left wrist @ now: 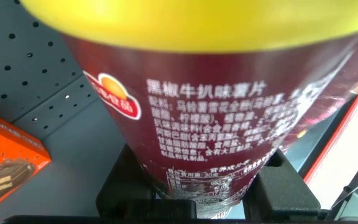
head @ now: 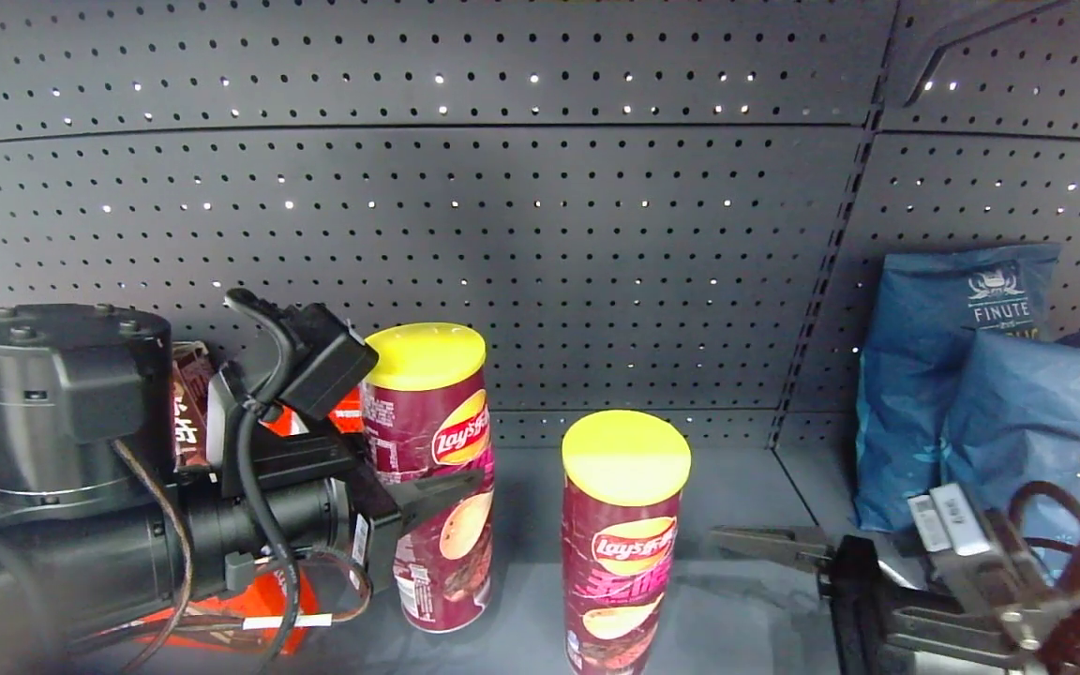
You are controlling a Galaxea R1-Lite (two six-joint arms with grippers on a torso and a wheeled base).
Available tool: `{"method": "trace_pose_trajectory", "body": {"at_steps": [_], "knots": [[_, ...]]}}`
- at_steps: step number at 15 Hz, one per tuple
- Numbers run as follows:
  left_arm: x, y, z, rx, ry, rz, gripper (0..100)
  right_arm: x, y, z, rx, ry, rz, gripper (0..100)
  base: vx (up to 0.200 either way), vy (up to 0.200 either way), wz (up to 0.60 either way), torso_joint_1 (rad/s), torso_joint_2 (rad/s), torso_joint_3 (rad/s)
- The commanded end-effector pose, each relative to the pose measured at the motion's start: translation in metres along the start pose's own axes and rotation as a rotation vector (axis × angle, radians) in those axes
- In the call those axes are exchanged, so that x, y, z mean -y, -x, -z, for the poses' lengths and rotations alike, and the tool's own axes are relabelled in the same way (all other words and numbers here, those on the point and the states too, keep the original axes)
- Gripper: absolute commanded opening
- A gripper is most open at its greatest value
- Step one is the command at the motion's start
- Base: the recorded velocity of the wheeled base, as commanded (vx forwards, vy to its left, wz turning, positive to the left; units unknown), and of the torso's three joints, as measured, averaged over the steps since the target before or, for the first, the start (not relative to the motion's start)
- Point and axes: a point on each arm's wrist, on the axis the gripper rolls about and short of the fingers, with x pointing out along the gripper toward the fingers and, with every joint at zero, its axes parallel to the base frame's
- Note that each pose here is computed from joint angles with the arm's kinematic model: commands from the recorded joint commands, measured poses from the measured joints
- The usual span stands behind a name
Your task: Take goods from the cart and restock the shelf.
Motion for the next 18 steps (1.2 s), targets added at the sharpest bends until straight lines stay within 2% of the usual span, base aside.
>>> {"method": "trace_pose_trajectory", "body": {"at_steps": [1, 2, 4, 8, 10, 11, 12, 15, 18], "knots": [[0.000, 0.001, 0.000, 0.003, -0.001, -0.002, 0, -0.015, 0.049, -0.022, 0.118, 0.083, 0.094, 100, 0.000, 0.000, 0.00, 0.000, 0.00, 0.000], [0.001, 0.003, -0.001, 0.008, -0.002, -0.004, 0, -0.014, 0.063, -0.028, 0.148, 0.111, 0.161, 100, 0.000, 0.000, 0.00, 0.000, 0.00, 0.000], [0.001, 0.005, -0.001, 0.012, -0.003, -0.004, 0, -0.014, 0.083, -0.038, 0.145, 0.118, 0.299, 100, 0.000, 0.000, 0.00, 0.000, 0.00, 0.000], [0.001, 0.007, -0.003, 0.021, -0.003, -0.003, 0, -0.009, 0.120, -0.039, 0.128, 0.105, 0.764, 100, 0.000, 0.000, 0.00, 0.000, 0.00, 0.000], [0.001, 0.007, -0.003, 0.023, -0.004, -0.003, 0, -0.016, 0.133, -0.034, 0.136, 0.121, 0.862, 100, 0.000, 0.000, 0.00, 0.000, 0.00, 0.000], [0.001, 0.008, -0.004, 0.029, -0.005, -0.004, 0, -0.029, 0.140, -0.028, 0.139, 0.120, 0.896, 100, 0.000, 0.000, 0.00, 0.000, 0.00, 0.000], [0.001, 0.009, -0.004, 0.029, -0.004, -0.005, 0, -0.030, 0.140, -0.028, 0.136, 0.116, 0.900, 100, 0.000, 0.000, 0.00, 0.000, 0.00, 0.000], [0.003, 0.017, -0.002, 0.041, -0.008, -0.006, 0, -0.072, 0.159, -0.003, 0.064, 0.046, 1.030, 100, 0.000, 0.000, 0.00, 0.000, 0.00, 0.000], [0.004, 0.022, 0.001, 0.041, -0.008, -0.006, 0, -0.095, 0.170, 0.018, 0.048, 0.029, 1.139, 100, 0.000, 0.000, 0.00, 0.000, 0.00, 0.000]]}}
